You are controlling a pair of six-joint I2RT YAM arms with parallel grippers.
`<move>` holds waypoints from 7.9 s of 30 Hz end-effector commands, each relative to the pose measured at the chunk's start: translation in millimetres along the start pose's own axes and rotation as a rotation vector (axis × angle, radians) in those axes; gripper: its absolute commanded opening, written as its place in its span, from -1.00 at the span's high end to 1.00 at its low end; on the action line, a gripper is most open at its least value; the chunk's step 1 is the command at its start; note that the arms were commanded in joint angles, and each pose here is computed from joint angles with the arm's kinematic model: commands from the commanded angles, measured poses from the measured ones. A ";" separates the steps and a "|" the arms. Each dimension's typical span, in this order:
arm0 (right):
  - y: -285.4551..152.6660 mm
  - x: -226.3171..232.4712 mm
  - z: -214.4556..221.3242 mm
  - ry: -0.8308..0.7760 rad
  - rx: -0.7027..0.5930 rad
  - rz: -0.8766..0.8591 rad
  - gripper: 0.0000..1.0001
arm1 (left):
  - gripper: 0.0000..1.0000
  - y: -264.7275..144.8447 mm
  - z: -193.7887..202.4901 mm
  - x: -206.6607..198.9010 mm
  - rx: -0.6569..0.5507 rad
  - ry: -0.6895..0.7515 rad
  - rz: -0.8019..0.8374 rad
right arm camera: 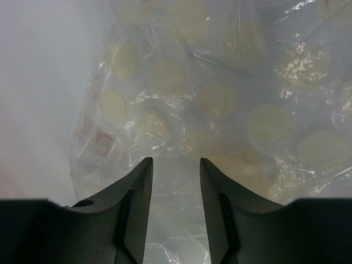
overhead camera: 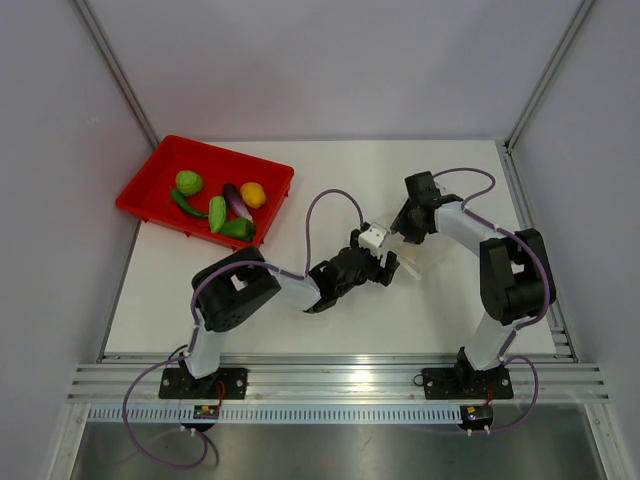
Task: Open the zip-top bag and remove the fake food
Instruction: Adjust the zipper food storage bag at the center of the board, then pick up the food from the zipper food storage bag, then place the food in the bin.
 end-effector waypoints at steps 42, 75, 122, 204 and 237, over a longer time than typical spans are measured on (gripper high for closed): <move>-41.9 -12.2 -14.7 -0.170 -0.120 0.350 -0.31 | -0.60 11.3 -7.3 -4.4 -0.023 -0.011 0.003; -5.9 -40.3 -1.9 0.064 0.027 0.077 -0.46 | -0.60 11.8 -10.5 -9.9 -0.030 -0.037 0.022; -4.6 -8.9 12.8 -0.018 0.086 -0.149 -0.04 | -0.54 43.7 9.2 13.0 0.054 0.000 -0.136; -82.0 -63.0 -30.8 0.178 -0.398 -0.141 -0.44 | 0.12 -152.3 -153.1 211.4 -0.201 -0.387 -1.083; -81.7 -60.4 -25.7 0.175 -0.387 -0.179 -0.44 | -0.51 -166.5 -125.6 285.5 -0.232 -0.507 -1.287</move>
Point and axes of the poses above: each gripper's point midway between its finger pads, its own y axis out along the fingers, its own x axis along the line the jaws close on, z = x × y, the point moved 6 cm from there along -y, back along the fingers, and after that the axes turned 10 degrees about -y, right-handed, at the moved point
